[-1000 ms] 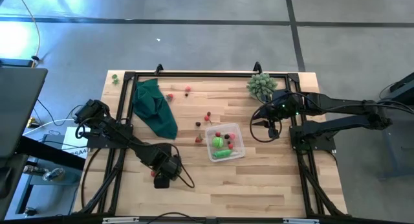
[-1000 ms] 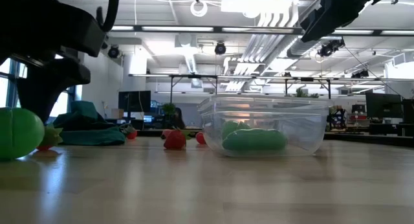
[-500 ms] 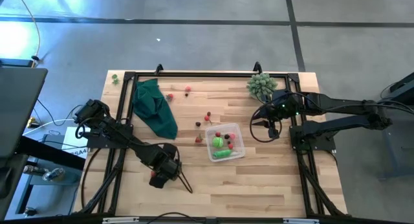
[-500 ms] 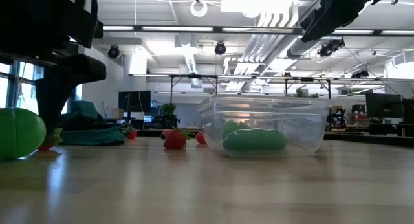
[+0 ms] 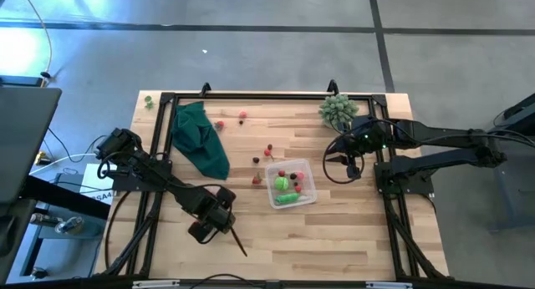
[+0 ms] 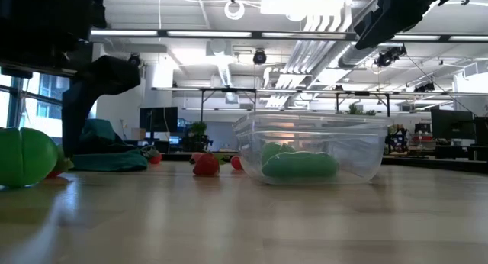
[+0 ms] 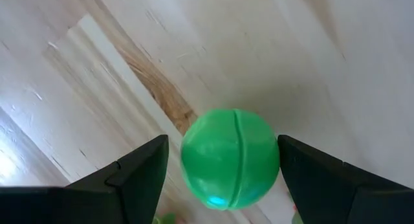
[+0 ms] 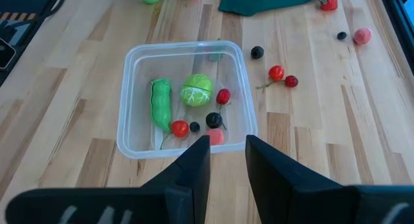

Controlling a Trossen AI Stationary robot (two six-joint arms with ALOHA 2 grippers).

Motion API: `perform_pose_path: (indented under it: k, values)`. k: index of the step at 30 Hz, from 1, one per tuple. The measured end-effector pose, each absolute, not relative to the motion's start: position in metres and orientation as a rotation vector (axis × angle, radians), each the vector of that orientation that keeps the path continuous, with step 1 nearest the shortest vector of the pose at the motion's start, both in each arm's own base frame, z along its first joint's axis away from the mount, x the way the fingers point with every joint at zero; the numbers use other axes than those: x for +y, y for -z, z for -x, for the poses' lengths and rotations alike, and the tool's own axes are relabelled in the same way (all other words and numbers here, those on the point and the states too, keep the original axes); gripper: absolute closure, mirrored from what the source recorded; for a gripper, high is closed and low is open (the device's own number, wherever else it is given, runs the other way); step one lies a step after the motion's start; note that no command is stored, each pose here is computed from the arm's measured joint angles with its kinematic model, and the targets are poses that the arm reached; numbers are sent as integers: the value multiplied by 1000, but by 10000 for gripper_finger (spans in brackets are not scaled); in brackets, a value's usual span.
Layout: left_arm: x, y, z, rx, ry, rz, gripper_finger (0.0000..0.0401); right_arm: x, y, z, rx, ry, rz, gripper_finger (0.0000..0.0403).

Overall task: Pick and placing Produce into tupperware
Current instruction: Put the green pear into the container

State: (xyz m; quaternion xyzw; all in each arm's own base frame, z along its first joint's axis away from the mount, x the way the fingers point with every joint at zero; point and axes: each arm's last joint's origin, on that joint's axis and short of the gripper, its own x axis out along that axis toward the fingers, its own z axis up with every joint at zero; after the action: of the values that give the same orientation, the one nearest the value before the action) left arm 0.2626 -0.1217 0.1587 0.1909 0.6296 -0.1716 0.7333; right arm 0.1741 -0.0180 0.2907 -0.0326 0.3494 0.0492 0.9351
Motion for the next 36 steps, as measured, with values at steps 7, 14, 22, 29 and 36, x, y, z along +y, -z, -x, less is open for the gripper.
perform_pose_path:
  k: [7,14,22,29,36]
  values:
    - [-120,-147,-256,1390,434,-395,123,-18,-291,-174,714,-101,67,313]
    - [-120,-147,-256,1389,458,-409,123,-18,-291,-174,714,-101,67,313]
    - [-120,-147,-256,1389,459,-412,127,-18,-291,-174,714,-100,67,313]
    - [-120,-147,-256,1385,447,-404,165,-18,-291,-174,714,-100,67,313]
    - [-121,-147,-257,1384,435,-390,172,-18,-291,-174,714,-101,67,313]
